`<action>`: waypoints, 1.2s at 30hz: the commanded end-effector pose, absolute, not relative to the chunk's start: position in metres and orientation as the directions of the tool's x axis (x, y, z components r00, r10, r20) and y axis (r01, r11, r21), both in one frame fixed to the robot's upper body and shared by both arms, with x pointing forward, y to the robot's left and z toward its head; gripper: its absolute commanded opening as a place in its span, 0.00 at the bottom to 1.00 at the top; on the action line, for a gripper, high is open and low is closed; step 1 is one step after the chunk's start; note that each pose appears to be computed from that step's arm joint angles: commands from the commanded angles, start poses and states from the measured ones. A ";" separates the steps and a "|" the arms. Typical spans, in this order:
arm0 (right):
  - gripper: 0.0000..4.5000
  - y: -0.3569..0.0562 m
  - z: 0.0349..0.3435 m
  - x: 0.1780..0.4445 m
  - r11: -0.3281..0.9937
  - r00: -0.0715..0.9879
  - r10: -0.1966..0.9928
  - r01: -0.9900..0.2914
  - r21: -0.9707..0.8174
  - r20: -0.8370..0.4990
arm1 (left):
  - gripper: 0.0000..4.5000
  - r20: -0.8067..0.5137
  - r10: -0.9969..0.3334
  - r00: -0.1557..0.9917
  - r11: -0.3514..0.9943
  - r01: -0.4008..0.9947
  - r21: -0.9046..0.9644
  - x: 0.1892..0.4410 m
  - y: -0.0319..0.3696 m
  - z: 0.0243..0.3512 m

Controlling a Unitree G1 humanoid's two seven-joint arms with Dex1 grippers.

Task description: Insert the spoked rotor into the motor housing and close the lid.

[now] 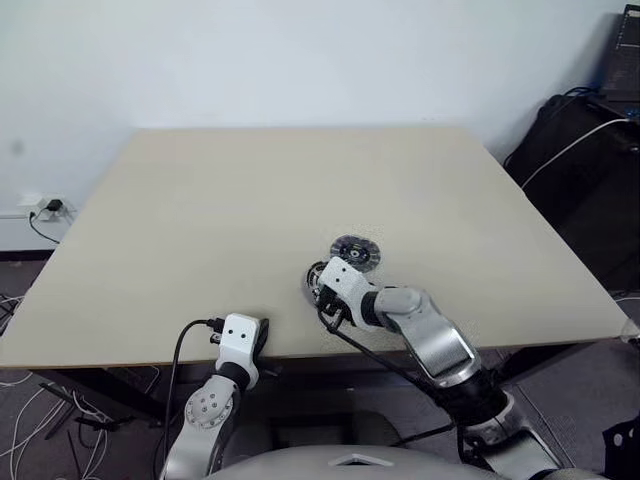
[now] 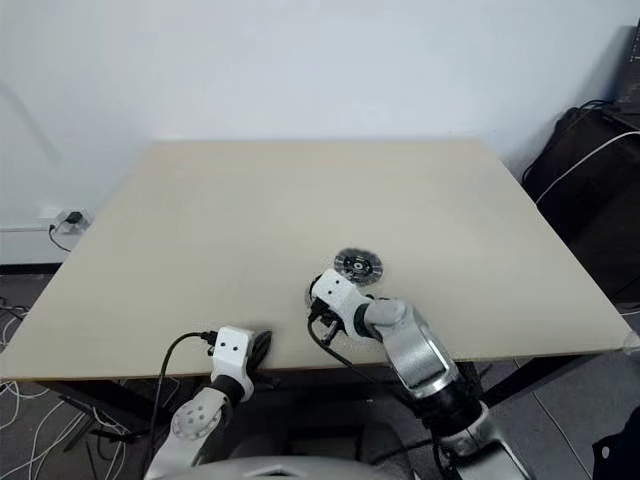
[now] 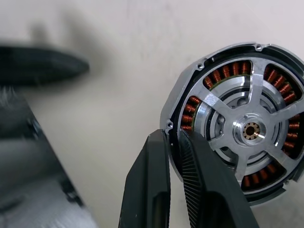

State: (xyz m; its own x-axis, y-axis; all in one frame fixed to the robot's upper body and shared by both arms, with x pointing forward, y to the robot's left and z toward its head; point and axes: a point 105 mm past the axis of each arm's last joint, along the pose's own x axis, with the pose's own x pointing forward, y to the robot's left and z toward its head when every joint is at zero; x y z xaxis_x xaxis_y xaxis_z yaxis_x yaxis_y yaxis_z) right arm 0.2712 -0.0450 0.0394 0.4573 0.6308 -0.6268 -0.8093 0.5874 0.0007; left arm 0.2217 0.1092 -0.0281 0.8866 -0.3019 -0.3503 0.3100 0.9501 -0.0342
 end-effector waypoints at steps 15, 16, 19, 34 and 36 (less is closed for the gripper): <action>0.02 -0.042 0.069 0.268 0.777 0.516 0.606 -0.548 0.311 -0.605 | 0.00 -0.306 -0.321 0.896 0.946 0.322 -0.049 0.227 0.103 -0.020; 0.02 -0.040 0.068 0.268 0.781 0.514 0.606 -0.531 0.330 -0.607 | 0.00 -0.306 -0.321 0.896 0.945 0.322 -0.049 0.227 0.103 -0.020; 0.02 -0.036 0.065 0.272 0.791 0.511 0.603 -0.481 0.377 -0.613 | 0.00 -0.307 -0.320 0.896 0.946 0.320 -0.050 0.226 0.103 -0.020; 0.02 -0.013 0.040 0.295 0.792 0.506 0.600 -0.273 0.546 -0.619 | 0.00 -0.308 -0.311 0.899 0.949 0.314 -0.043 0.226 0.106 -0.020; 0.02 -0.008 0.040 0.295 0.781 0.499 0.615 -0.276 0.560 -0.611 | 0.00 -0.309 -0.310 0.899 0.949 0.313 -0.042 0.226 0.107 -0.019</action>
State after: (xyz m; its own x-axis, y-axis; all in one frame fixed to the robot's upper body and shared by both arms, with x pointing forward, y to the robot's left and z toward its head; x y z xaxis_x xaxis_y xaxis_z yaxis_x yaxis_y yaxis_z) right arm 0.2971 -0.0371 0.0334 0.5091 0.5525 -0.6600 -0.2835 0.8316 0.4775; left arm 0.2209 0.1077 -0.0299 0.8826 -0.3073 -0.3557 0.3149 0.9484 -0.0379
